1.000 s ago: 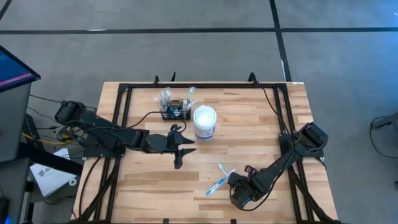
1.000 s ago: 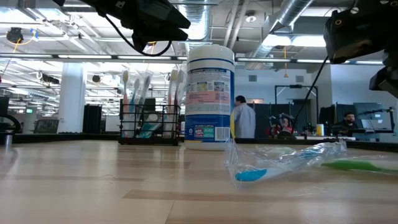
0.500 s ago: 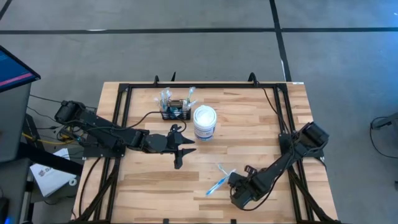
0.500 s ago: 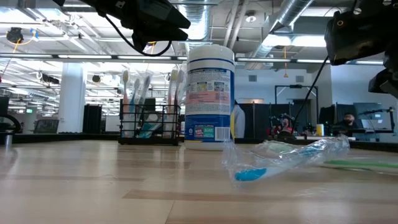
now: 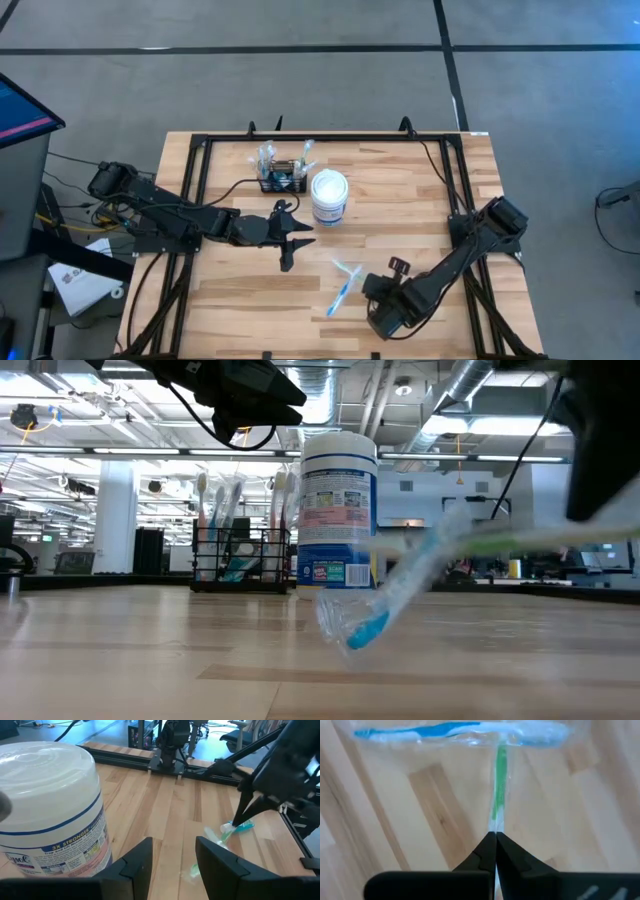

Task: Pick & Place toothbrushing station
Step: Put the green toothbrush into the mesh organizer

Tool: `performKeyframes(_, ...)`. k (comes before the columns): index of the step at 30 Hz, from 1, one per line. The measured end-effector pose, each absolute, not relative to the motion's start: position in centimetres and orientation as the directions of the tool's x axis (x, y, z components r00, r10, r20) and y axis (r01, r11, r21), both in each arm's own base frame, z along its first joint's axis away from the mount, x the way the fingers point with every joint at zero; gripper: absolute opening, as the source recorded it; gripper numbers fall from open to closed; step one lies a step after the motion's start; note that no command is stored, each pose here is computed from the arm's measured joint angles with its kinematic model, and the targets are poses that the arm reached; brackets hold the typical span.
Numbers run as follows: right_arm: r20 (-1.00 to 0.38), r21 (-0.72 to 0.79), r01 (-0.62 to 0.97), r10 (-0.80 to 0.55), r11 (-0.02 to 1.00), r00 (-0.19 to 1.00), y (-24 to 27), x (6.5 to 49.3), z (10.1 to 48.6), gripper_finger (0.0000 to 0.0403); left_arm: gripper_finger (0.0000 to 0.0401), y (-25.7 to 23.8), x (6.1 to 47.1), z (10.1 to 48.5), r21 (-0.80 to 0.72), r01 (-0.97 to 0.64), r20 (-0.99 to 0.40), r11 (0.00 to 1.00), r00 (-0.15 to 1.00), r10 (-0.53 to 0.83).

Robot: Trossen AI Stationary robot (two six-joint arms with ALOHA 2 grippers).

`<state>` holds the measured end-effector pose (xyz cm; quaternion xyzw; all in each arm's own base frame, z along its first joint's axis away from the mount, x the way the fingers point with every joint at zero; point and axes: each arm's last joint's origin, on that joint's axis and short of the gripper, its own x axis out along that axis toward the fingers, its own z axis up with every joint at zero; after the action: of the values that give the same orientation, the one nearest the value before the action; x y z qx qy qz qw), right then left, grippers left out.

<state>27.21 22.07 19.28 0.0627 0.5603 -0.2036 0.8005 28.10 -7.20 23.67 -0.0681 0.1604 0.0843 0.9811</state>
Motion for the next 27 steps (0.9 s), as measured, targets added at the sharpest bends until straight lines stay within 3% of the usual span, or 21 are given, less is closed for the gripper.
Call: performKeyframes(27,-0.647,-0.345,0.487,-0.579,0.803,0.496,21.6,28.0,26.8,0.0000,0.0143,-7.2,28.2,24.0,-0.122,-0.187,-0.294,0.975,0.945,0.145)
